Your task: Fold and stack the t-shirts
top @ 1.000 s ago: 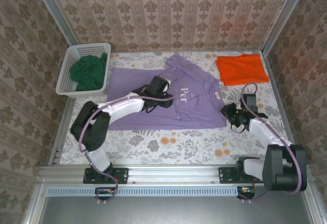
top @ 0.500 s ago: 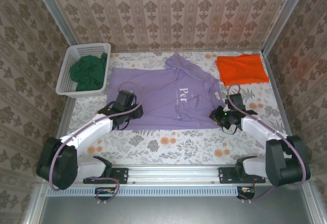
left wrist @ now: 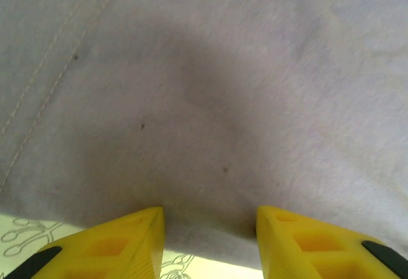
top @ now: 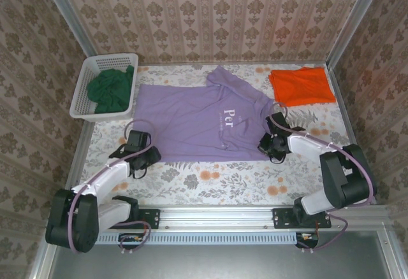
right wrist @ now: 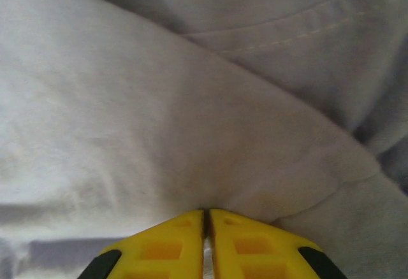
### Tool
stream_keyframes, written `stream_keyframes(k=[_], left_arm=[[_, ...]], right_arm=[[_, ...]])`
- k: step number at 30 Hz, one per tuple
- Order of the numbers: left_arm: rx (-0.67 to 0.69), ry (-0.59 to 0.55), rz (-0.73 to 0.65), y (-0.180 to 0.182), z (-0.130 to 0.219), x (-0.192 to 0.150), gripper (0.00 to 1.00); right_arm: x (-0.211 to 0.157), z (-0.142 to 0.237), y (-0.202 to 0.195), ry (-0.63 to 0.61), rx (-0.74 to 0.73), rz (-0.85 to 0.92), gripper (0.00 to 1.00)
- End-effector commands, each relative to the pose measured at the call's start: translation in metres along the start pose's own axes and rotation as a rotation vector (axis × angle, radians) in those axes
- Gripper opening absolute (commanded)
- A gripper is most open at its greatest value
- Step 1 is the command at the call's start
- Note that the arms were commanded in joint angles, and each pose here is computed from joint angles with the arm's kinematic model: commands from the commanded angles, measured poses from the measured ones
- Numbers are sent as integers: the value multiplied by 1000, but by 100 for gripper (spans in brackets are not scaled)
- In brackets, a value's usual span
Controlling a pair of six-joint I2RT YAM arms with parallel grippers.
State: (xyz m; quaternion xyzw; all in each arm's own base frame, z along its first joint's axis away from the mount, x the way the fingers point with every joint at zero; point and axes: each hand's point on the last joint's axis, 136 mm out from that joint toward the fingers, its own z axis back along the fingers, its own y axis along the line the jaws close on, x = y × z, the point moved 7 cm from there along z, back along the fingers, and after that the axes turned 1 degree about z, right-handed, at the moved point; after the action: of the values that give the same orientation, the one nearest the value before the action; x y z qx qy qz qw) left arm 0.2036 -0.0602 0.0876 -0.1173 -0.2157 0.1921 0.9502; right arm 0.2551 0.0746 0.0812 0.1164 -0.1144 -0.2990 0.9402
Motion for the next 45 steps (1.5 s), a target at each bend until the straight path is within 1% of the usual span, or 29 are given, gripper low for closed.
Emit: stream_keyframes(k=[1, 5, 9, 16, 20, 24, 26, 27, 30, 31, 34, 36, 38, 41, 42, 43, 45], left_arm=[[40, 26, 46, 10, 2, -8, 42], [78, 29, 82, 19, 6, -16, 45], [109, 19, 101, 27, 13, -22, 45], [89, -14, 132, 32, 27, -29, 45], [62, -34, 123, 27, 39, -24, 47], [19, -82, 80, 13, 59, -8, 52], [-16, -109, 38, 2, 70, 4, 56], [-31, -127, 18, -5, 78, 12, 58], [-66, -177, -46, -25, 99, 37, 68], [-77, -193, -63, -33, 107, 48, 69], [-110, -216, -102, -60, 116, 78, 74], [-125, -219, -114, -80, 118, 100, 75], [-138, -209, -112, -99, 113, 123, 75], [-134, -227, -84, -122, 99, 159, 74], [-142, -233, -73, -129, 94, 172, 74], [-132, -226, -58, -132, 86, 187, 73], [-106, -221, -39, -136, 71, 215, 69]], right_arm=[[-5, 3, -16, -18, -163, -59, 14], [-14, 8, -26, -12, -230, -98, 14], [-29, 15, -41, -16, -280, -135, 15], [-52, 26, -64, -24, -245, -207, 17], [-63, 29, -73, -30, -203, -227, 18], [-58, 46, -70, -86, -155, -206, 21], [-52, 59, -64, -131, -109, -184, 25], [-48, 66, -57, -157, -67, -159, 27], [-33, 90, -33, -241, 60, -72, 36], [-25, 99, -21, -275, 110, -27, 45], [-2, 124, 18, -370, 242, 105, 65], [16, 139, 50, -422, 301, 194, 68], [39, 151, 83, -457, 307, 264, 69], [76, 158, 141, -495, 339, 391, 71], [89, 150, 159, -492, 324, 427, 72], [104, 149, 177, -511, 320, 457, 73], [131, 137, 202, -525, 285, 470, 73]])
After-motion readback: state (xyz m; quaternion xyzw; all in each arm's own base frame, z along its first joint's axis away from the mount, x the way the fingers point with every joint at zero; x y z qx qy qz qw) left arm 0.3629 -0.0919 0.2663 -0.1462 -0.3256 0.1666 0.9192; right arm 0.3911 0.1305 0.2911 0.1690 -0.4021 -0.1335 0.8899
